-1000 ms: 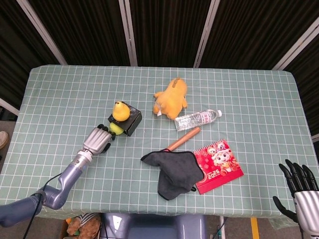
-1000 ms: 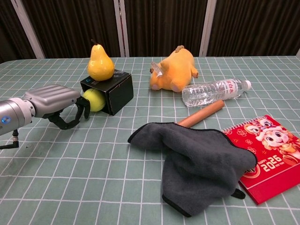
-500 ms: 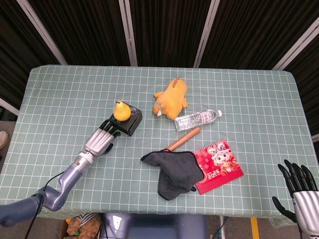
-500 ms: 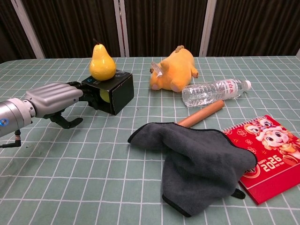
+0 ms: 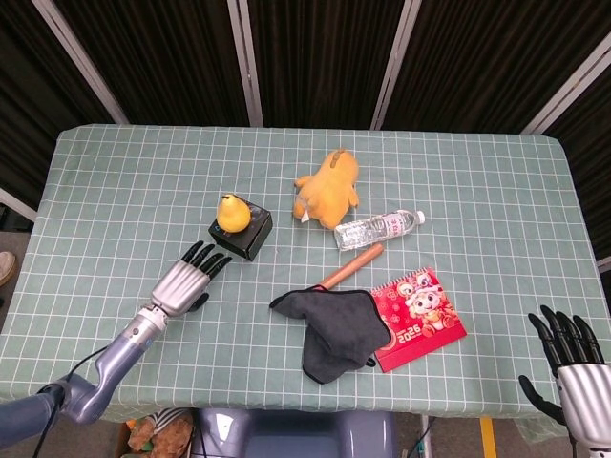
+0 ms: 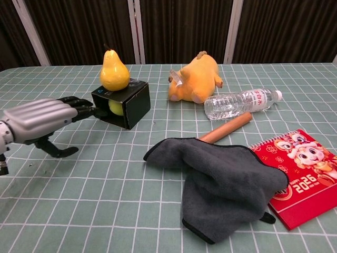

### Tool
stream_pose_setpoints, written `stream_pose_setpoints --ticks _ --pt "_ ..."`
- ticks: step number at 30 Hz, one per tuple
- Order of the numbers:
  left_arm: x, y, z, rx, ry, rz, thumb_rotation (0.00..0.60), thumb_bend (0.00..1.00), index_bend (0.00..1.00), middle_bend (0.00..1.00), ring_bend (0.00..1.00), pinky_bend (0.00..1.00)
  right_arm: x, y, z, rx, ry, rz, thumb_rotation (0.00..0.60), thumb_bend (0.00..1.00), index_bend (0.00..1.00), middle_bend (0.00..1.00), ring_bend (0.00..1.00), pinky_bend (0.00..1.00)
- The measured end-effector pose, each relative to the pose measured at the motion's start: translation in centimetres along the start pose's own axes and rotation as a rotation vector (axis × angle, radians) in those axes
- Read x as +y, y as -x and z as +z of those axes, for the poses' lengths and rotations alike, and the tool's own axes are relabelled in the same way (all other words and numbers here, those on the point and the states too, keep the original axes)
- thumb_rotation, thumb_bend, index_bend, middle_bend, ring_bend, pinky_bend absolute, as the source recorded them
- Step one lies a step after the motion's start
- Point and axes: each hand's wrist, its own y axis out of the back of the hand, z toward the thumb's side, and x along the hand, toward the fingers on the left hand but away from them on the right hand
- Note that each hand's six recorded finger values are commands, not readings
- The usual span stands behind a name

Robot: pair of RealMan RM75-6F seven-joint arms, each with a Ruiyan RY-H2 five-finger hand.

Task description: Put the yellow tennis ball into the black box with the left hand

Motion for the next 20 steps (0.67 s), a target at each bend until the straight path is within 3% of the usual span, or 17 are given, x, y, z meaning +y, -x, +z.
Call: stream_pose_setpoints --ticks 7,16,20 --pt "2.0 8.9 -1.4 0.071 0.015 0.069 0.6 0.17 0.03 0.12 0.0 0.0 0.1 0.0 0.1 -0.008 0.002 -0.01 0.6 0.32 0.0 0.0 0.0 0.0" --pt "5.6 19.5 -3.9 0.237 0.041 0.244 0.6 0.15 0.02 0.12 0.0 0.0 -0.4 0.6 0.0 -0.016 -0.005 0.01 0.6 0.32 0.0 0.0 0.0 0.0" --pt "6.2 22.2 -4.9 0.284 0.07 0.271 0.6 0.15 0.02 0.12 0.0 0.0 -0.8 0.7 0.2 -0.009 -0.009 0.018 0.6 0.32 0.0 0.0 0.0 0.0"
